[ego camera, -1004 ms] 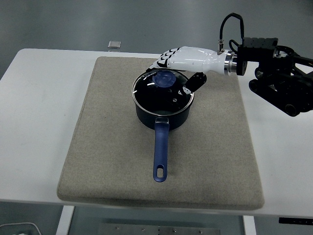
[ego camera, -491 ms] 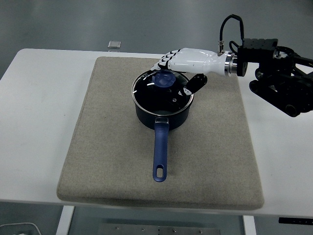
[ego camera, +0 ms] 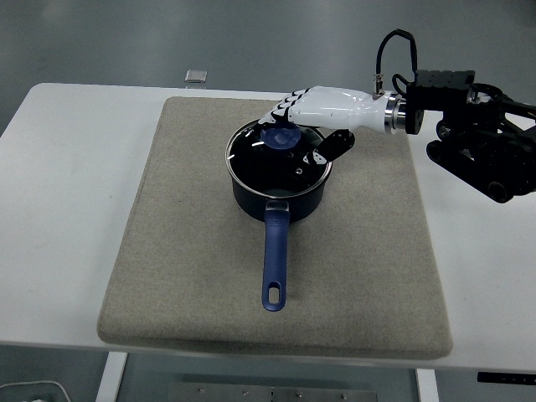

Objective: Lift the pot lid and place it to the right of the pot.

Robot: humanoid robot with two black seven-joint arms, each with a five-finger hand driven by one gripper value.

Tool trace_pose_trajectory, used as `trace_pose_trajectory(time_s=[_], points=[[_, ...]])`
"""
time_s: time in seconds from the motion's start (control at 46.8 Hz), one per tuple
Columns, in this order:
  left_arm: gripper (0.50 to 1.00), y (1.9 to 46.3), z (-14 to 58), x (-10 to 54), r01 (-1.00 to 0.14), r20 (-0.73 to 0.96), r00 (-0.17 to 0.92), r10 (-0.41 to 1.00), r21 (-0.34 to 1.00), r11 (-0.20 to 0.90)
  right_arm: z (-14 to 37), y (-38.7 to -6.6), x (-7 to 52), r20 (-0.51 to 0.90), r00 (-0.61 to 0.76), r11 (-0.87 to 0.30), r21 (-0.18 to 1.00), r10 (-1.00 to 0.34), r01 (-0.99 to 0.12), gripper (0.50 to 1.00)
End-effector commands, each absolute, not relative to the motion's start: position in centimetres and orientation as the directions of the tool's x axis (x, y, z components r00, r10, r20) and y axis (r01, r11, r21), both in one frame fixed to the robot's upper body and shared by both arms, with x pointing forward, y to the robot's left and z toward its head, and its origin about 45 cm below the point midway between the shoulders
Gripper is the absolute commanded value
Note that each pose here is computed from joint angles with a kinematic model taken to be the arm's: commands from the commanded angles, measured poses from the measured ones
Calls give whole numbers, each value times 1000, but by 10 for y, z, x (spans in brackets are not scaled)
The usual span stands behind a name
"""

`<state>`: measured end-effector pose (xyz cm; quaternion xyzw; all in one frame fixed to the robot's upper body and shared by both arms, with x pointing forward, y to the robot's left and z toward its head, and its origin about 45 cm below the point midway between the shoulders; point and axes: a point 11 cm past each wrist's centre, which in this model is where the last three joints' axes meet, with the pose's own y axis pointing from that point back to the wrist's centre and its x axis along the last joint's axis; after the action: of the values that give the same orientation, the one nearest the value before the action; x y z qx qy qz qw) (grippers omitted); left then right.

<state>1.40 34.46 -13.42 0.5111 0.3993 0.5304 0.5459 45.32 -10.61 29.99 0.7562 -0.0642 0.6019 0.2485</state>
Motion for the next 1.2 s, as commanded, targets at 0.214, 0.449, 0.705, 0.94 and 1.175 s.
trace_pose_trajectory(time_s=[0.214, 0.449, 0.705, 0.94, 1.175], points=[[1000, 345, -134, 14, -171, 106, 118, 987, 982, -85, 300, -106, 453, 939, 278, -867, 304, 202, -395, 932], [1000, 345, -134, 14, -171, 106, 118, 987, 982, -85, 298, -107, 453, 933, 293, -864, 316, 208, -393, 934], [1000, 345, -134, 14, -171, 106, 118, 987, 982, -85, 299, -107, 453, 934, 295, -865, 311, 202, -393, 917], [1000, 345, -134, 14, -171, 106, 119, 987, 982, -85, 298, -107, 453, 933, 300, -865, 312, 200, -393, 783], [1000, 345, -134, 14, -171, 106, 118, 987, 982, -85, 294, -108, 452, 923, 323, -860, 332, 210, -387, 500]])
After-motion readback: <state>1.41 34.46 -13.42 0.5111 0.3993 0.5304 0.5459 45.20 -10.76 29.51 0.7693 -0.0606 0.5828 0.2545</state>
